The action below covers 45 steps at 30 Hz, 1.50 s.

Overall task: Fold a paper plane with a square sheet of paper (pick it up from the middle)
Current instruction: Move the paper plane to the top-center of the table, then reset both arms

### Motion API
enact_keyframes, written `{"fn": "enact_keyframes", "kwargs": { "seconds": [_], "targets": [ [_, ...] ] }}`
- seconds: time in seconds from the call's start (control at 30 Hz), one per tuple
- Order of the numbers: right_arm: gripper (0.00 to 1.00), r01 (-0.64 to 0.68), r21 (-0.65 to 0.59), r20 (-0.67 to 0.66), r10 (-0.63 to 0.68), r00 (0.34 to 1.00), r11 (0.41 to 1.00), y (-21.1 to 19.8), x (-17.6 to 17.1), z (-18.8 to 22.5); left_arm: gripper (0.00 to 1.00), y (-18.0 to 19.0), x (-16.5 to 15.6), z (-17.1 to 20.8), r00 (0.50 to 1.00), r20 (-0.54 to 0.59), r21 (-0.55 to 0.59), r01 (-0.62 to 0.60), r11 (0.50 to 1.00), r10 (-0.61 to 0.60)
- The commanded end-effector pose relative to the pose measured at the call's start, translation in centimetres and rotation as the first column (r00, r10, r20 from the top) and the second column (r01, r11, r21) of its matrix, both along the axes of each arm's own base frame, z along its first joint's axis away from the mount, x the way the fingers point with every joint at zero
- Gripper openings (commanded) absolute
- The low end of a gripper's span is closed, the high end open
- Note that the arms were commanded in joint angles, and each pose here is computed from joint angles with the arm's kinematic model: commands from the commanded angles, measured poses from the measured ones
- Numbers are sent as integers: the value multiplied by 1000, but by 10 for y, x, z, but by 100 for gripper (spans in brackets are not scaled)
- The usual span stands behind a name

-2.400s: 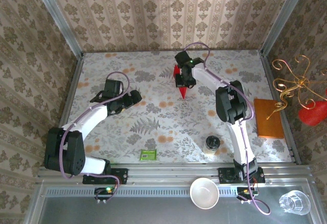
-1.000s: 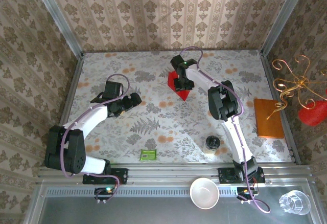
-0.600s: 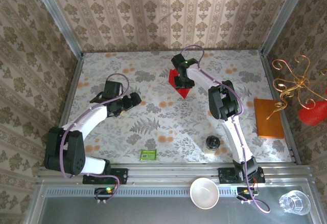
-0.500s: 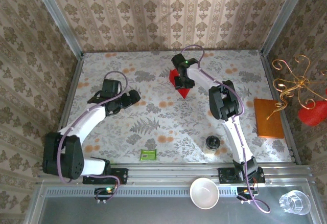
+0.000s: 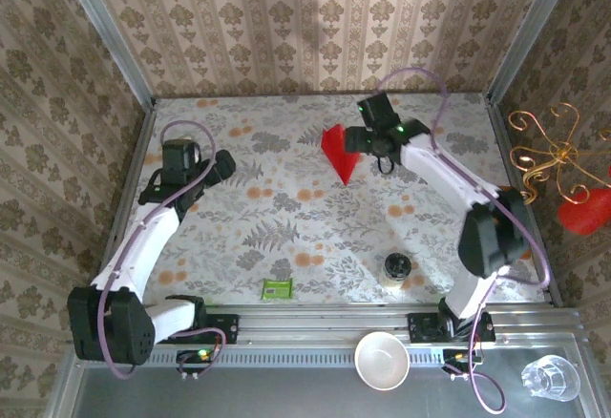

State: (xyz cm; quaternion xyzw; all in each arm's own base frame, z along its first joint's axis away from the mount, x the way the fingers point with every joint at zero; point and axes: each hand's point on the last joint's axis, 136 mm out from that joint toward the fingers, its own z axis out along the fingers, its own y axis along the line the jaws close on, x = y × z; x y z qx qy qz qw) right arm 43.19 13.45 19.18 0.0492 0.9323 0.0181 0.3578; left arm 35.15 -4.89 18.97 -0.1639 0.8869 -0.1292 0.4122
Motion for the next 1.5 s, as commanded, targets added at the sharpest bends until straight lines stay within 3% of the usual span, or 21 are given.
{"fn": "enact_keyframes", "kwargs": {
  "seconds": [0.0,0.3,0.4,0.53,0.77,0.9,1.23,1.47],
  "targets": [
    [100,164,-60,146,-153,977,985,-49,-6,2,100,34,-3,-2,995,55,132,-94,987,87],
    [100,410,-212,263,-352,898,887,-151,-72,-27,100,87,-18,-16,977,140,348,-203,915,164],
    [100,479,-268,327,-389,862,836,-172,-85,-28,100,93,-19,-20,970,199,412,-211,886,139],
    [100,522,-273,415,-391,822,808,-184,-90,-34,100,99,-17,-29,969,211,440,-213,872,130],
    [100,450,-247,366,-348,863,858,-188,-75,-71,100,85,4,-49,971,237,456,-122,882,12],
    [100,371,-208,433,-255,865,905,-177,-59,-65,100,70,19,-55,953,292,436,-56,898,-82],
    [100,280,-101,511,-191,838,955,-175,-48,-63,100,63,33,-69,925,335,400,32,916,-179],
    [100,189,-110,468,-117,876,976,-162,-38,-82,100,52,44,-79,909,327,391,118,913,-258]
  ]
}}
